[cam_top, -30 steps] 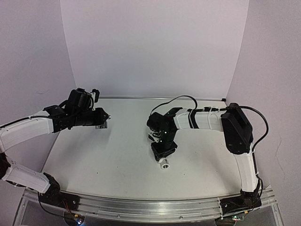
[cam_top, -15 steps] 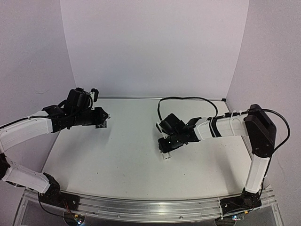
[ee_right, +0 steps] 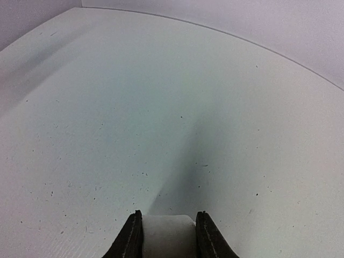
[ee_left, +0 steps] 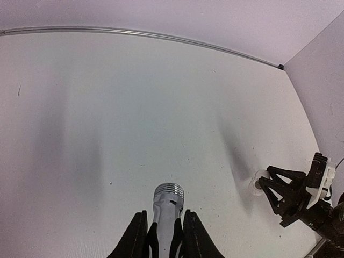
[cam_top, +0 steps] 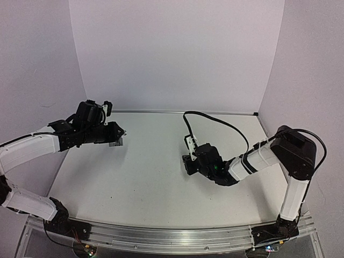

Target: Install the water faucets

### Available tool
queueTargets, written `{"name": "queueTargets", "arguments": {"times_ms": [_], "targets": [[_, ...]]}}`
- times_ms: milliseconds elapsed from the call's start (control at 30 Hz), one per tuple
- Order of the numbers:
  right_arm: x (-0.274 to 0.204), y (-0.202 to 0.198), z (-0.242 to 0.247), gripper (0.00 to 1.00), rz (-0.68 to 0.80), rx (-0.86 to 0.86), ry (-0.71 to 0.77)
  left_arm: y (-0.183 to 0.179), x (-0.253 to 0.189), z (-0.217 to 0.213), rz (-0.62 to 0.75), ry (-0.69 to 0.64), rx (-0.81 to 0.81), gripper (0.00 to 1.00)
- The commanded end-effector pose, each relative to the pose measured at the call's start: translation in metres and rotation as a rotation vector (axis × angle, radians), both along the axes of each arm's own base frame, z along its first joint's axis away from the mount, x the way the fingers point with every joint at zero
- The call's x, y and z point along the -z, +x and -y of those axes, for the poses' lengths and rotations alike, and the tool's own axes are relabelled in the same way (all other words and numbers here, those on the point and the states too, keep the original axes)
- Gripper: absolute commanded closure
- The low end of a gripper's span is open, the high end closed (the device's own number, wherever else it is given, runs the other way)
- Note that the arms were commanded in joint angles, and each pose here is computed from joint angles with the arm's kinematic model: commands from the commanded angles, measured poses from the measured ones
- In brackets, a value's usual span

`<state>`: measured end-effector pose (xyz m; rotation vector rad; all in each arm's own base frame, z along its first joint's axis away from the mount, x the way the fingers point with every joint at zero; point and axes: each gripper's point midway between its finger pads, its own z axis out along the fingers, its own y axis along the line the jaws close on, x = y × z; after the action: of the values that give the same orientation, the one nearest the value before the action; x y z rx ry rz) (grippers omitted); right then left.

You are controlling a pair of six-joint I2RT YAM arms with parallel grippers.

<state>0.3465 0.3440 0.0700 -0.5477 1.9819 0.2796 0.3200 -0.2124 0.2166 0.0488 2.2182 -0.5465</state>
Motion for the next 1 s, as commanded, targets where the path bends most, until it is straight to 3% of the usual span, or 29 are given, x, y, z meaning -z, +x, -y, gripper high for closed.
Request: {"name": "queueTargets", "arguments": {"times_ms": [0, 233, 467, 967], "targets": [[-0.028, 0.001, -0.006, 1.00, 0.190, 0.021, 0.088, 0.006, -0.037, 0.001, 0.086, -0.081, -0.019, 1.00], [-0.004, -0.019, -0.005, 0.98, 0.188, -0.006, 0.038, 0.009, -0.036, 0.003, 0.086, -0.069, -0.016, 1.00], [0.006, -0.032, 0.007, 0.85, 0.174, -0.002, 0.018, 0.010, -0.032, 0.003, 0.077, -0.066, -0.017, 1.00], [0.003, -0.057, 0.017, 0.34, 0.101, 0.024, -0.025, 0.010, -0.026, 0.005, 0.067, -0.066, -0.013, 1.00]]}}
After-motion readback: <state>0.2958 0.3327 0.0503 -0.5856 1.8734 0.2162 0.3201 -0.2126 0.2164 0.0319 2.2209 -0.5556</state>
